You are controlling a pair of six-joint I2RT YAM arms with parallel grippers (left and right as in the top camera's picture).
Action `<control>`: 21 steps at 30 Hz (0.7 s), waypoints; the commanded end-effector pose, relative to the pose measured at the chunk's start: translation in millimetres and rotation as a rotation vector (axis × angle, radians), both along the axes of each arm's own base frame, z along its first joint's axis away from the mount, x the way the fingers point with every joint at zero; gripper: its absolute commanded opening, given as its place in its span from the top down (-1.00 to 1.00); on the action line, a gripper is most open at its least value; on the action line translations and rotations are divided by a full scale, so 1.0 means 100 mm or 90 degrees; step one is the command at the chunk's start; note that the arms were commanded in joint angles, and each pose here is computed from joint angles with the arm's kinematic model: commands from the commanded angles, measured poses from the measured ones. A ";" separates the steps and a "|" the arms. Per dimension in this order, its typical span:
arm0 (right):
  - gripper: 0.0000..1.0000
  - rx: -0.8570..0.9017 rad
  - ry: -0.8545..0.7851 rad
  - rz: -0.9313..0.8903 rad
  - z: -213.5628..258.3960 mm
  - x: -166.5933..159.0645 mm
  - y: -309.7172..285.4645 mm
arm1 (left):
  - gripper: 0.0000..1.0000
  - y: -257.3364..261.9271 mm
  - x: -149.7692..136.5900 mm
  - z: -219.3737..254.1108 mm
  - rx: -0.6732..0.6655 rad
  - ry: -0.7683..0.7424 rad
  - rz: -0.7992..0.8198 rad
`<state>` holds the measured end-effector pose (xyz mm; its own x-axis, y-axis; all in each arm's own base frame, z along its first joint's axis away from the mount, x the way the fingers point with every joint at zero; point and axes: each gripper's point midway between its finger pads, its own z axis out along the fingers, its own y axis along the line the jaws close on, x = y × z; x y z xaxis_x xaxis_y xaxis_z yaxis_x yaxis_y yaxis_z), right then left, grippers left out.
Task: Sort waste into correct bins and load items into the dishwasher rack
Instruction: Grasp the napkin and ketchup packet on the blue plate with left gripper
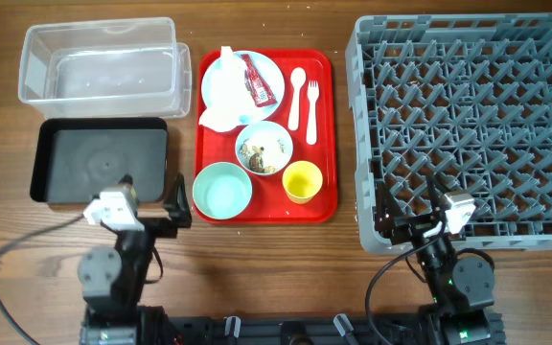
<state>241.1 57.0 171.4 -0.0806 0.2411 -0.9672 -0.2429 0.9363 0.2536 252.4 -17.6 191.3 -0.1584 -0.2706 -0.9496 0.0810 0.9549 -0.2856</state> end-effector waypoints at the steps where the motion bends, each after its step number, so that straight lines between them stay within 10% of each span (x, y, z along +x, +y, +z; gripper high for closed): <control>1: -0.99 -0.010 -0.005 -0.008 0.01 0.01 -0.03 | -1.00 -0.04 0.23 0.48 0.004 0.026 -0.018; 11: -1.00 -0.010 -0.005 -0.008 0.01 0.01 -0.03 | -0.99 -0.28 1.61 1.26 0.067 0.417 -0.099; 18: -0.99 -0.010 -0.005 -0.008 0.01 0.01 -0.03 | -1.00 -1.05 2.24 0.39 0.095 0.527 -0.223; 21: -1.00 -0.010 -0.005 -0.008 0.01 0.01 -0.03 | -1.00 -1.06 2.53 -0.20 0.106 0.580 -0.078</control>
